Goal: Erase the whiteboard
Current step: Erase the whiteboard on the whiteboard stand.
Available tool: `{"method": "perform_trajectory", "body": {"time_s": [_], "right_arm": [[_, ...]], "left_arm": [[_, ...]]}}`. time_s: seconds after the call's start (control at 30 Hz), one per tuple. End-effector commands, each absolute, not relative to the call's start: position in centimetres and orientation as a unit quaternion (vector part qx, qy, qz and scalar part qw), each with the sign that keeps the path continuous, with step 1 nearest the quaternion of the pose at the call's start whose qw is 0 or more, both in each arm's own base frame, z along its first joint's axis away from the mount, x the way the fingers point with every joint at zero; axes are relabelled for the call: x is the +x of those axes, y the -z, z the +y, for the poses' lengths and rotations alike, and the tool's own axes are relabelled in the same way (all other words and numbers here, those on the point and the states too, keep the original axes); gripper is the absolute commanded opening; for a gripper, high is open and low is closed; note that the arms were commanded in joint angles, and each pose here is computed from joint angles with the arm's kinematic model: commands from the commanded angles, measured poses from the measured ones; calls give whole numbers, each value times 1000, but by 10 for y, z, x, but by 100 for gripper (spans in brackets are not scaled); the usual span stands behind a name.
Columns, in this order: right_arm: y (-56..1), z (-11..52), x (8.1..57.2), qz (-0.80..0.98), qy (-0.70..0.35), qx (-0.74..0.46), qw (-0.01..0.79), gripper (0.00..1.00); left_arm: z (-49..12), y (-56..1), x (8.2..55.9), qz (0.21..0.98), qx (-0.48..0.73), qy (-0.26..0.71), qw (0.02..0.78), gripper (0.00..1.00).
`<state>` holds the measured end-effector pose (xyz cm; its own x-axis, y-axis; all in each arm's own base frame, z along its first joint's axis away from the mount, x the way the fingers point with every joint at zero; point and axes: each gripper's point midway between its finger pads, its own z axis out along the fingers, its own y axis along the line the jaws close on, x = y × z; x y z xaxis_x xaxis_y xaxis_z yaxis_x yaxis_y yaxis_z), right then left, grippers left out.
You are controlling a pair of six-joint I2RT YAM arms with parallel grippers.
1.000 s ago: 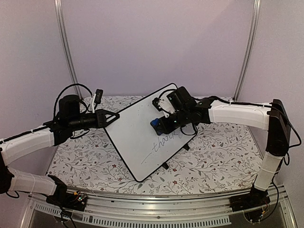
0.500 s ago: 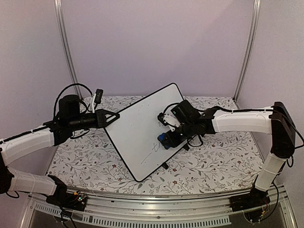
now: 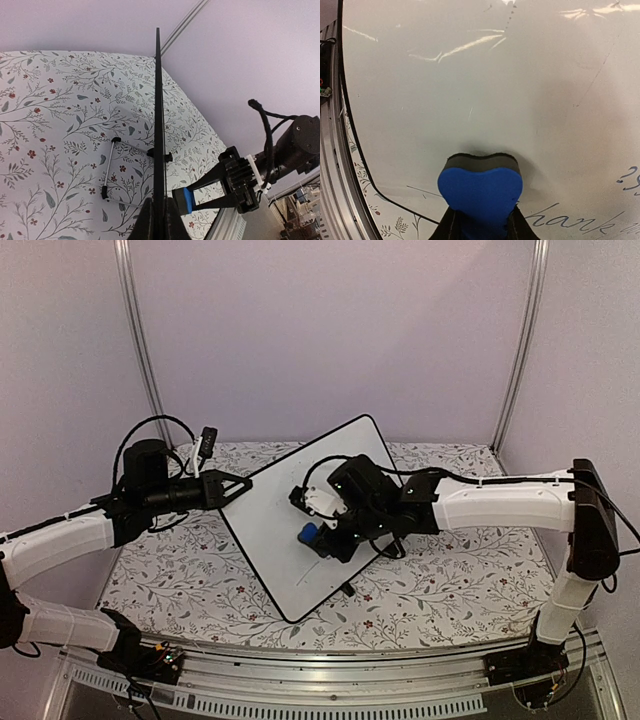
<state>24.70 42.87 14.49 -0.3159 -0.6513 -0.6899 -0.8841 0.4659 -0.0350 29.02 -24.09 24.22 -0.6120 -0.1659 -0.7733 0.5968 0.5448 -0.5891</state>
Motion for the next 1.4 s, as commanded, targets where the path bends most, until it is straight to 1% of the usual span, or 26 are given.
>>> {"method": "perform_trajectory", "body": {"time_s": [0.0,0.17,0.37,0.5,0.67,0.83,0.97,1.2,1.37], "right_arm": [[-135,430,255,789,-137,-494,339,0],[-103,413,253,806,-108,-491,313,0],[-90,405,250,818,-101,-481,299,0],[-103,414,254,815,-112,-473,315,0],[-134,438,273,807,-125,-455,356,0],[-145,450,283,808,-127,-441,370,0],[-132,443,282,815,-113,-438,361,0],[-97,414,263,831,-104,-443,320,0],[-92,407,257,839,-111,-431,314,0]], "left_arm": [[-248,-284,285,725,175,476,466,0],[-248,-283,286,726,174,475,466,0],[-248,-282,286,726,174,475,465,0],[-248,-282,286,727,174,477,463,0],[-248,-283,285,725,174,477,465,0],[-247,-283,285,726,174,475,466,0],[-248,-285,284,724,175,477,466,0],[-249,-285,283,723,177,481,464,0],[-249,-285,284,722,177,481,464,0]]}}
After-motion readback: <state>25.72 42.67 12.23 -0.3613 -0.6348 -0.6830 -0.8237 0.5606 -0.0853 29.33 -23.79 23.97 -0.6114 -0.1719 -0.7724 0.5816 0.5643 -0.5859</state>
